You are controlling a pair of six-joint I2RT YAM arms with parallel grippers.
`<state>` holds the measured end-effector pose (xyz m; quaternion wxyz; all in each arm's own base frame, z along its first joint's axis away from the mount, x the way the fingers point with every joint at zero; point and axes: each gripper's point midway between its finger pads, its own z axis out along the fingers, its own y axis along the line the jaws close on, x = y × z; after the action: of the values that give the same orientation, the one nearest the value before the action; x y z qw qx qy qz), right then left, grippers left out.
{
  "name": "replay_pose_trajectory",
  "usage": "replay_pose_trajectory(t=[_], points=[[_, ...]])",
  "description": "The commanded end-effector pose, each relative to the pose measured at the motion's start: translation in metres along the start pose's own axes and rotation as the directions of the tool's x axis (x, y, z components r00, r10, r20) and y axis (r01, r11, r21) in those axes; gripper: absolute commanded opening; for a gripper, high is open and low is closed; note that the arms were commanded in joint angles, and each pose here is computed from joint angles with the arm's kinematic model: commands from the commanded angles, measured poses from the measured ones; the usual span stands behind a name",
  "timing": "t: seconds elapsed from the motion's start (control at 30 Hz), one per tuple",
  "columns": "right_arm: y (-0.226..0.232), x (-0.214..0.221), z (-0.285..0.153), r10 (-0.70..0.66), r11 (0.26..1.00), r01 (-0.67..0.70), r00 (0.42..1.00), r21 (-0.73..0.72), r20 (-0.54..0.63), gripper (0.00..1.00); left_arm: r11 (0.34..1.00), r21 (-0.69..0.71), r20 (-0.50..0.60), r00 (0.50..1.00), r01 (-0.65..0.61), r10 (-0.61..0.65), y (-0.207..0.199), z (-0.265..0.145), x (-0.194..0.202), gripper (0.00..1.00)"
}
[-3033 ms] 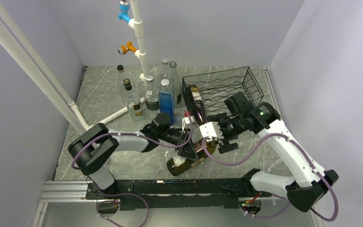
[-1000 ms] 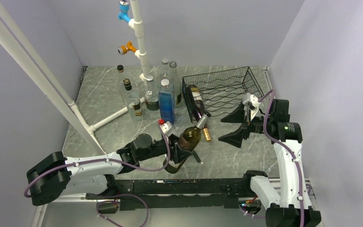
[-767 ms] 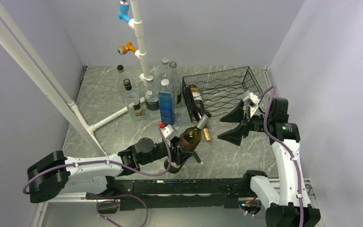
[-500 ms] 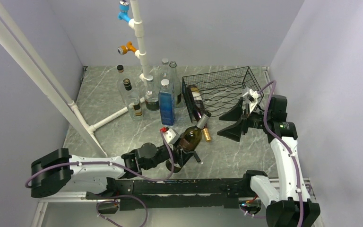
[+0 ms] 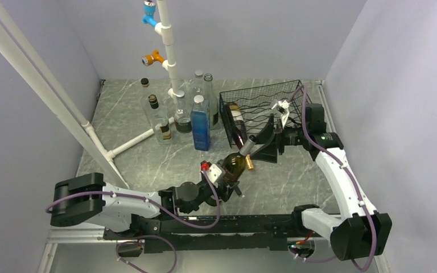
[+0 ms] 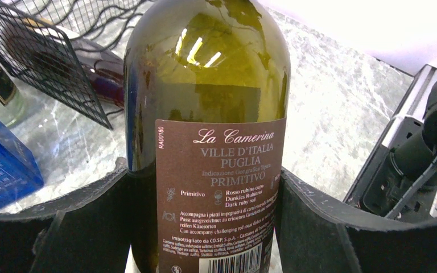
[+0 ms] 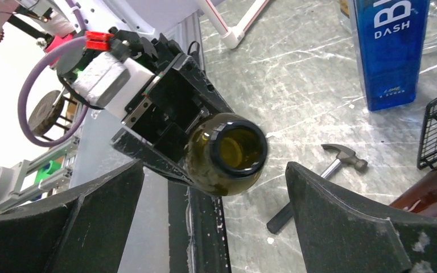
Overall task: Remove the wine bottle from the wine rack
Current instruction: Place the wine bottle at the center of the board.
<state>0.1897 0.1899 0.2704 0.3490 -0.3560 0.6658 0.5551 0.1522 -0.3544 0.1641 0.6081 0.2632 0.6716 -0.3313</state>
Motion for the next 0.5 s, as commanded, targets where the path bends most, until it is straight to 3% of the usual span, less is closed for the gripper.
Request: replay_pose_trajectory(t=[0.0,0.47], points=[[-0.004,-0.014,0.010,-0.010,1.000,0.010,1.000,0.004,-0.005,0.97,0.995,-0.046,0.262,0.962,0.093,-0.078,-0.009,0.009,-0.083,0.00],[0.002,-0.030,0.025,0.041,0.997,-0.040,0.999,-0.069,0.015,0.80,0.989,-0.109,0.286,0.956,0.100,-0.065,-0.014,0.019,-0.085,0.00]])
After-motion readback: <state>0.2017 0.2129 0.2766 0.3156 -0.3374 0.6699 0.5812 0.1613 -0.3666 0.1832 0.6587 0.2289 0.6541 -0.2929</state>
